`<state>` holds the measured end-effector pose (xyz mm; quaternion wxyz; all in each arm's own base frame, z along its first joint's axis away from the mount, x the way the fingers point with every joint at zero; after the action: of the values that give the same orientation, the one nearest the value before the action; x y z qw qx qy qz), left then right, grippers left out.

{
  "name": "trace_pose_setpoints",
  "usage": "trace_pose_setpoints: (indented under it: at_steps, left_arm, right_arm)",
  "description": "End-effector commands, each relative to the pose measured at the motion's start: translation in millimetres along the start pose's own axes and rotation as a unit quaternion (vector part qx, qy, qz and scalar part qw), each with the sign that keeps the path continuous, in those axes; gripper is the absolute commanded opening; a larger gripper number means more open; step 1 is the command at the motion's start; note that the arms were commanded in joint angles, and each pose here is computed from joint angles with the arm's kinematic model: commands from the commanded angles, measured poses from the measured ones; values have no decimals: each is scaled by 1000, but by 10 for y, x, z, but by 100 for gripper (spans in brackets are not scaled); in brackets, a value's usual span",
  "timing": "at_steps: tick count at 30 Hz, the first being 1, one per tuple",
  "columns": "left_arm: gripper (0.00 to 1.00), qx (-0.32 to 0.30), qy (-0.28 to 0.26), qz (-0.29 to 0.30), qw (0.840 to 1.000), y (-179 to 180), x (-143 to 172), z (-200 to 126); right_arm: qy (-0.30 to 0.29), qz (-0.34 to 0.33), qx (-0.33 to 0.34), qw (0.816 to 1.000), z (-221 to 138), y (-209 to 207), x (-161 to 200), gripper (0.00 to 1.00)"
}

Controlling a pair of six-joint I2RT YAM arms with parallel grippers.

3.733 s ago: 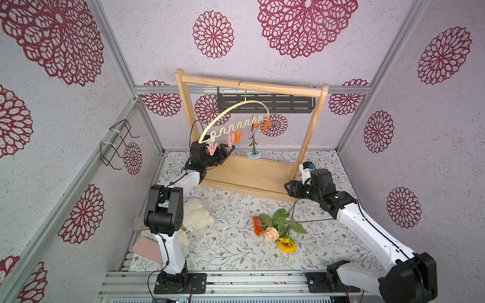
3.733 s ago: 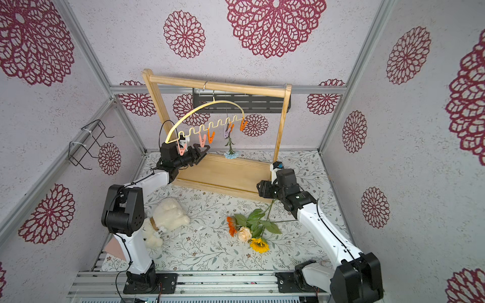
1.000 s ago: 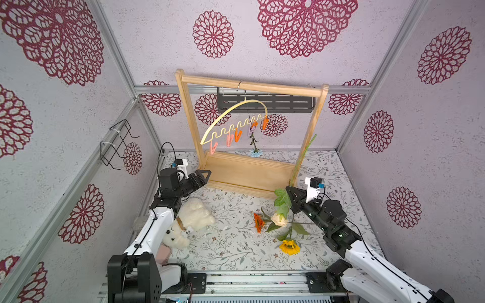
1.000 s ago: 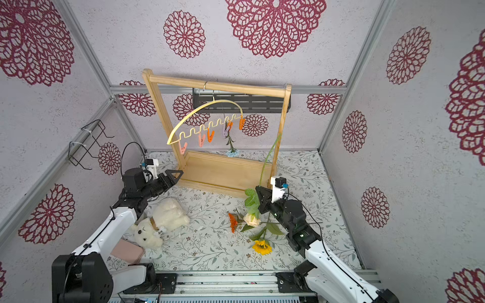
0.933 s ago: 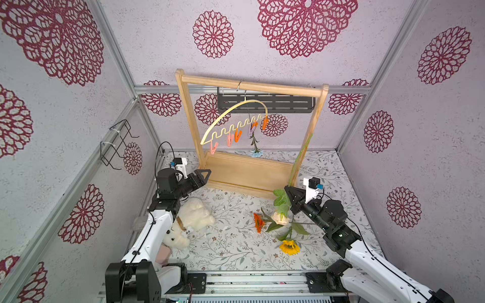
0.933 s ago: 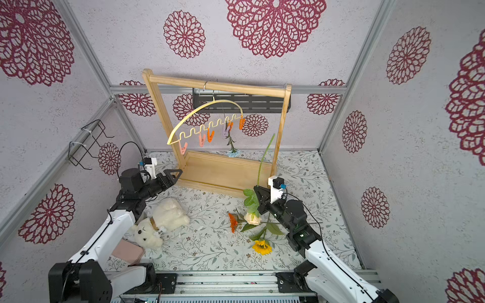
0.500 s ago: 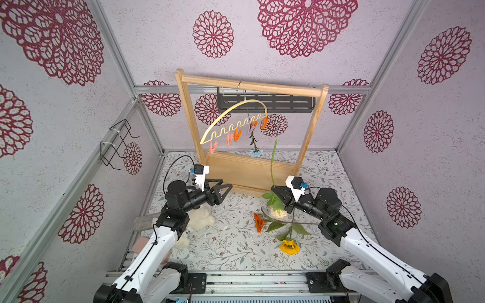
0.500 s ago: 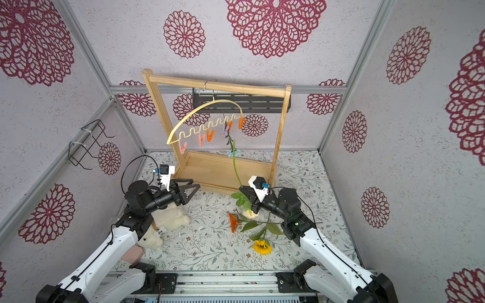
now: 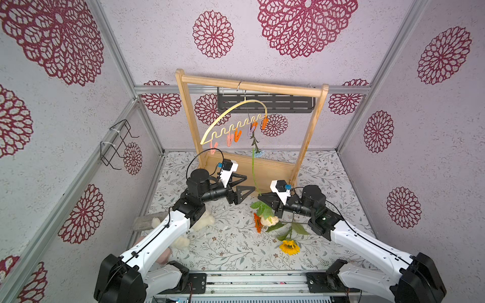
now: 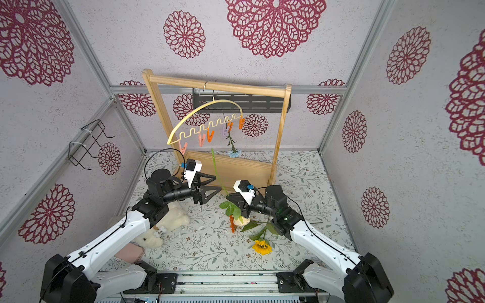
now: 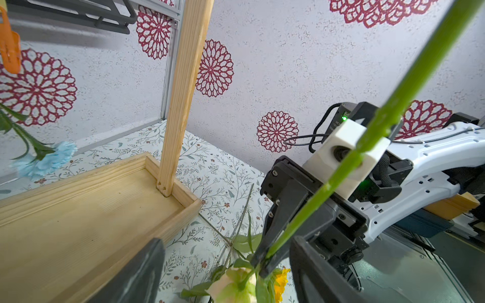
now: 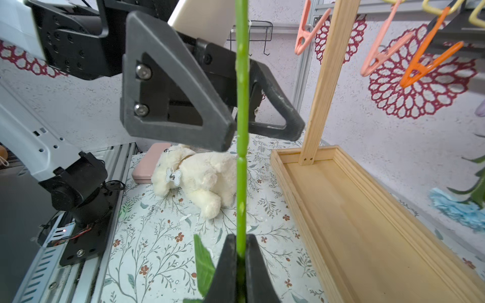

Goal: Dry the flowers on a clothes hanger
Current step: Pick up the flower at the center of the board.

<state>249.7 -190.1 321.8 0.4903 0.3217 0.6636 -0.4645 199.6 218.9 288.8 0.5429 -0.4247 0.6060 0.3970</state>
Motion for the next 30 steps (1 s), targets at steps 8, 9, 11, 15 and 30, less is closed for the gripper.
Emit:
trace_pose_setpoints:
  at_steps: [8,9,11,15,30]
  left_arm:
    - [59,41,6,22,999,-98,-46,114]
    - [57,42,10,21,999,-98,-40,123]
    - [53,47,16,18,999,-102,-32,144]
    - [42,51,27,23,998,-123,-4,162]
    - [10,49,61,9,997,-74,21,241]
  right_arm:
    - [-56,43,7,997,106,-63,-229,0]
    - [-55,46,6,997,119,-69,-220,0]
    - [-53,49,2,997,140,-72,-222,0]
    - [-56,55,6,997,156,-88,-235,0]
    - [-58,63,12,996,173,-111,-276,0]
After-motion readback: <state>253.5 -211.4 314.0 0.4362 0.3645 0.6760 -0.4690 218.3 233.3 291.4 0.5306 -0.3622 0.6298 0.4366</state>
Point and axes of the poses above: each gripper's point midway between its finger pads, its own z axis out along the fingers, its own y axis along the line the jaws close on, x = y × z, the point moved 9 cm from there along -z, back along the fingers, and after that the axes turned 1 degree about z, right-handed, at the moved point
